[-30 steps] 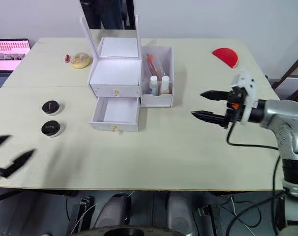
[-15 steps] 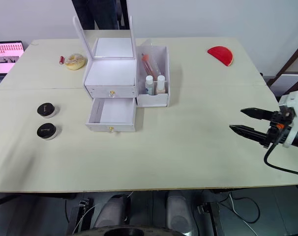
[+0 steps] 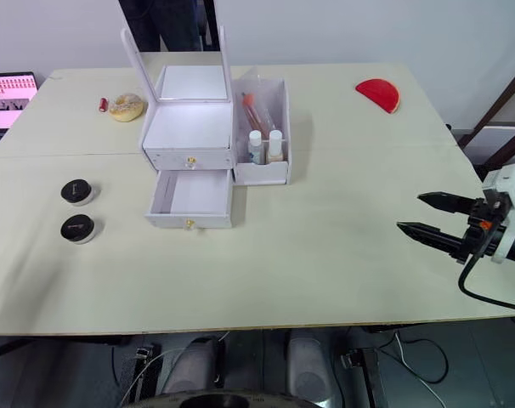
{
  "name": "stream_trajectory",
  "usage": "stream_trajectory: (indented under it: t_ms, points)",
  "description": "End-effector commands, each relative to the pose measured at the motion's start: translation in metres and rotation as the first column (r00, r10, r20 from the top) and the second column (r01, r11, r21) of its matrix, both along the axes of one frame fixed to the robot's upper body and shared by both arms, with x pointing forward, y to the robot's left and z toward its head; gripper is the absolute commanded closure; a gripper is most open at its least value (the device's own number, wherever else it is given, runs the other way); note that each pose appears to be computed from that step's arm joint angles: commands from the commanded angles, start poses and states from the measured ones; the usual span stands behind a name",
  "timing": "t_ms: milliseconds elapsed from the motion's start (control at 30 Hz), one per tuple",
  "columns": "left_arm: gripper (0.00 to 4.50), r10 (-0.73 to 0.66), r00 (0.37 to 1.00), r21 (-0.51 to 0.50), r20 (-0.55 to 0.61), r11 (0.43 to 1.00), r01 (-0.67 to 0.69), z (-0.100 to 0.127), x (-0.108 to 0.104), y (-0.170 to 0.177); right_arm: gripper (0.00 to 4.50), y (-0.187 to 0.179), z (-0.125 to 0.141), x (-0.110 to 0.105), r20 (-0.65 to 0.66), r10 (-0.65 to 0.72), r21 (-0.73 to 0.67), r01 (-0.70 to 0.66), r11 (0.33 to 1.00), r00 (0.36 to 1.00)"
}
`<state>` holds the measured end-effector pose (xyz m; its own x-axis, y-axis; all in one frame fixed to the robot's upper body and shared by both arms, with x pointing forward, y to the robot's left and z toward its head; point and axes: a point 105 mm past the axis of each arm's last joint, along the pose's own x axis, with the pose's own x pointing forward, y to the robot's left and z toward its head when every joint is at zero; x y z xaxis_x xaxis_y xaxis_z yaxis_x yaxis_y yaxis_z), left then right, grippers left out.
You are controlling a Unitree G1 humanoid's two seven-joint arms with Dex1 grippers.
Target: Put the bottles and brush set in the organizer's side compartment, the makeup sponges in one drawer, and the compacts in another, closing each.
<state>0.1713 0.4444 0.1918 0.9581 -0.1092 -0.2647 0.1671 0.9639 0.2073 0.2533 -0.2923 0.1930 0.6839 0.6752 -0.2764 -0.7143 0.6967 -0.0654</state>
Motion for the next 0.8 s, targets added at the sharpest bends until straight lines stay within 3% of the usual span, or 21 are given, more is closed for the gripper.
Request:
stream_trajectory:
  t_ms: [33, 200, 400, 567, 800]
  points:
    - [0.06, -0.014, 1.000, 0.020, 0.028, 1.000, 0.014, 0.008, 0.003, -0.006, 0.00, 0.020, 0.014, 0.002, 0.055, 0.064, -0.012, -0.063, 0.998, 0.996]
    - [0.06, -0.025, 0.996, -0.049, 0.082, 0.998, 0.029, -0.016, 0.016, -0.049, 0.00, 0.082, 0.029, 0.020, 0.105, 0.199, -0.018, -0.198, 0.980, 0.974]
    - [0.06, 0.063, 0.987, -0.099, 0.151, 0.994, -0.048, -0.039, 0.039, -0.102, 0.00, 0.141, 0.041, 0.035, 0.119, 0.336, -0.005, -0.338, 0.941, 0.934]
    - [0.06, 0.154, 0.974, -0.128, 0.165, 0.983, -0.134, -0.060, 0.057, -0.123, 0.00, 0.176, 0.042, 0.038, 0.134, 0.418, -0.061, -0.414, 0.908, 0.898]
    - [0.06, 0.268, 0.950, -0.118, 0.162, 0.961, -0.251, -0.082, 0.088, -0.121, 0.00, 0.194, 0.034, 0.032, 0.120, 0.481, -0.120, -0.469, 0.875, 0.868]
